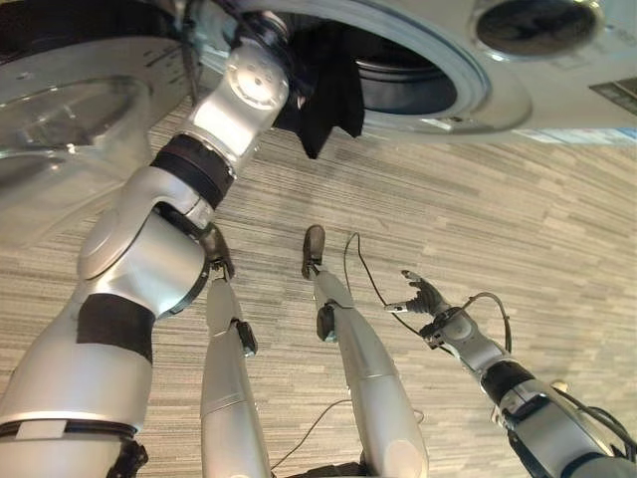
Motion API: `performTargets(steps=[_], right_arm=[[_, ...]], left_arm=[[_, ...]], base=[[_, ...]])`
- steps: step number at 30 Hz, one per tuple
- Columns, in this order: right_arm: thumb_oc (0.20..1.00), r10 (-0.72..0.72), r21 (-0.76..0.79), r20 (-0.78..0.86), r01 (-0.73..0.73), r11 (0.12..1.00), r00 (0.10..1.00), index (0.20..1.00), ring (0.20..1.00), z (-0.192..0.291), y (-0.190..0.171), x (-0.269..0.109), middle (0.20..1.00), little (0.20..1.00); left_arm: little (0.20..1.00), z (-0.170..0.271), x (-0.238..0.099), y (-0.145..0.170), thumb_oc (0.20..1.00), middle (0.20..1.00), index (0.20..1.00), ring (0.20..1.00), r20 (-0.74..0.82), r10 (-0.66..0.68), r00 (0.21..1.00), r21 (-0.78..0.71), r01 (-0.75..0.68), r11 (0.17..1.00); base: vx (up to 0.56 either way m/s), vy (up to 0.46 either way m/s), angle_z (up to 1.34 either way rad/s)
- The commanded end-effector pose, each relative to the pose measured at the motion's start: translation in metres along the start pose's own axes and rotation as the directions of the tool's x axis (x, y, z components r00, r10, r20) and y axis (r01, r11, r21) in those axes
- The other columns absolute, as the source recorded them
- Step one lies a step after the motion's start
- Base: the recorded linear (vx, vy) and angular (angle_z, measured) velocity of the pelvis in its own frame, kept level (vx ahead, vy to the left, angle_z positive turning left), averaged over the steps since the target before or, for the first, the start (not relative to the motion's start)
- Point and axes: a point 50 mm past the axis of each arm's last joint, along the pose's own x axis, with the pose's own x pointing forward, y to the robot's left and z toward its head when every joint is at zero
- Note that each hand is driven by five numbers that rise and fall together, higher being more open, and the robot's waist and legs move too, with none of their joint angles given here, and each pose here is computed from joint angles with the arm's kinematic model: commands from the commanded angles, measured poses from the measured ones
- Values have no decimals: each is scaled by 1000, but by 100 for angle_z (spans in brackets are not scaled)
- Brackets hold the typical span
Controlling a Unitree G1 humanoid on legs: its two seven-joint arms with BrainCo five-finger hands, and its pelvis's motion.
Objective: Grab the laundry basket,head to the washer,open it,put in the laundry and shut it.
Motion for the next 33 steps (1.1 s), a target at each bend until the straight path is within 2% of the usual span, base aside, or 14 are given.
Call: performTargets(steps=[1,3,8,15,19,21,22,23,25,26,27,29,30,33], right_arm=[[1000,66,3,-123,-66,998,990,1000,1000,-38,15,-15,1000,1000],[1000,75,10,-167,-75,997,983,1000,1000,-50,19,-19,1000,1000],[1000,65,17,-197,-63,998,978,1000,1000,-58,21,-22,1000,1000],[1000,87,61,-238,-75,995,967,1000,1000,-72,37,-30,1000,1000],[1000,93,87,-255,-72,994,962,1000,1000,-76,53,-33,1000,1000],[1000,51,76,-305,-29,997,951,1000,1000,-90,43,-39,1000,1000],[1000,52,76,-306,-30,997,951,1000,1000,-90,43,-39,1000,1000],[1000,15,82,-349,15,997,937,1000,1000,-100,32,-44,1000,1000],[1000,19,81,-351,11,997,936,1000,1000,-101,33,-45,1000,1000],[1000,-47,127,-447,116,985,893,1000,1000,-120,14,-54,1000,1000],[1000,-116,129,-517,211,969,848,1000,1000,-135,-9,-63,1000,1000],[1000,-117,128,-517,212,969,848,1000,1000,-135,-10,-63,1000,1000],[1000,-190,120,-575,312,943,795,1000,1000,-146,-37,-74,1000,1000],[1000,-238,117,-606,381,917,759,1000,1000,-152,-59,-82,1000,1000]], left_arm=[[1000,26,9,-11,1000,1000,1000,1000,48,-81,996,311,62,948],[1000,26,-1,-49,1000,1000,1000,1000,80,-154,985,387,112,915],[1000,17,-17,-83,1000,1000,1000,1000,90,-194,977,307,158,938],[1000,-16,-55,-83,1000,1000,1000,1000,126,-126,984,71,117,991],[1000,-41,-101,-111,1000,1000,1000,1000,116,-166,979,69,159,985],[1000,-63,-142,-122,1000,1000,1000,1000,85,-262,961,32,260,965],[1000,-63,-142,-122,1000,1000,1000,1000,84,-262,961,32,260,965],[1000,-76,-172,-134,1000,1000,1000,1000,51,-343,938,-79,346,935],[1000,-76,-174,-133,1000,1000,1000,1000,47,-346,937,-83,349,933],[1000,-95,-211,-152,1000,1000,1000,1000,-37,-478,877,-245,456,855],[1000,-90,-206,-145,1000,1000,1000,1000,-15,-490,871,-280,467,838],[1000,-90,-206,-145,1000,1000,1000,1000,-13,-490,871,-282,467,838],[1000,-88,-208,-135,1000,1000,1000,1000,4,-479,878,-328,454,829],[1000,-86,-206,-122,1000,1000,1000,1000,29,-468,883,-342,449,825]], base=[[-1,43,3],[-4,48,19],[-13,19,21],[-8,-17,9],[-28,-50,21],[-45,101,58],[4,270,71],[5,213,79],[39,245,70],[152,501,68],[152,509,55],[71,253,35],[64,272,28],[62,273,32]])
